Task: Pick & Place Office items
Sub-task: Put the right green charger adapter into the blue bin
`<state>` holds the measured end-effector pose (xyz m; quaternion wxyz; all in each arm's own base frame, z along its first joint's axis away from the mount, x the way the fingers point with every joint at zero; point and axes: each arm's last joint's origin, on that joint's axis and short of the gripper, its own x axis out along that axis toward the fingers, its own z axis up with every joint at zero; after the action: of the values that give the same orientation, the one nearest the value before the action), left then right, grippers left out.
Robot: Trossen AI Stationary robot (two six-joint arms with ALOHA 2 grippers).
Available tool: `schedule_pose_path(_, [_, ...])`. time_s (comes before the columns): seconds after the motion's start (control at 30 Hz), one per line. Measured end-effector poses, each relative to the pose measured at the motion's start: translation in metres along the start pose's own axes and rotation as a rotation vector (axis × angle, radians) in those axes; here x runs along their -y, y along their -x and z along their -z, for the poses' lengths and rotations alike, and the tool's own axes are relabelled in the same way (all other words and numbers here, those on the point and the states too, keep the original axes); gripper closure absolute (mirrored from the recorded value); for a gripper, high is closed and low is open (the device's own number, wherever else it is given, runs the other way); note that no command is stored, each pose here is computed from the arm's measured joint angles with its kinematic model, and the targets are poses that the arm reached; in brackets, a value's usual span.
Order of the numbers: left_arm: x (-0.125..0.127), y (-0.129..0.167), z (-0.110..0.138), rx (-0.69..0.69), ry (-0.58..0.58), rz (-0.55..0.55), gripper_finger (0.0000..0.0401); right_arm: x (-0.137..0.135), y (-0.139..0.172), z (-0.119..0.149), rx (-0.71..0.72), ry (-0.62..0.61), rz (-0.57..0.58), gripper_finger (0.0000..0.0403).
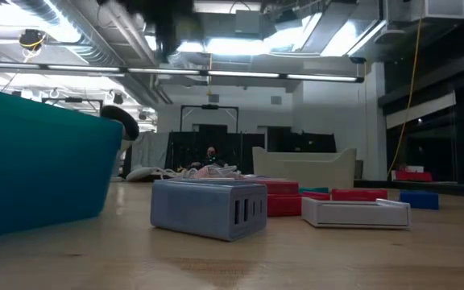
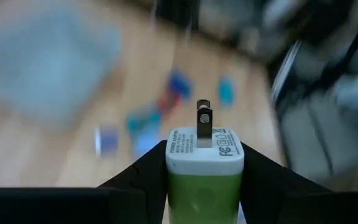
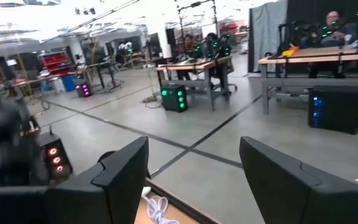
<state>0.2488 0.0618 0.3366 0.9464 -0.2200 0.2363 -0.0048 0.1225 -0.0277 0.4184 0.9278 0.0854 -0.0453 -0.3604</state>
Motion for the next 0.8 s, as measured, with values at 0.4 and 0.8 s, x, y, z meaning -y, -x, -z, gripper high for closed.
schedule_pose_path(0.4, [0.051,0.032,0.021,0.097,0.042,-0.254,0.0256,-0.001,0.000,0.001,-0.008,0.007,-0.026,0.0146])
schedule_pose_path(0.8, [-0.019,-0.067,0.015,0.079,-0.025,-0.229,0.0256,0.000,-0.001,-0.002,0.017,-0.006,-0.012,0.0146])
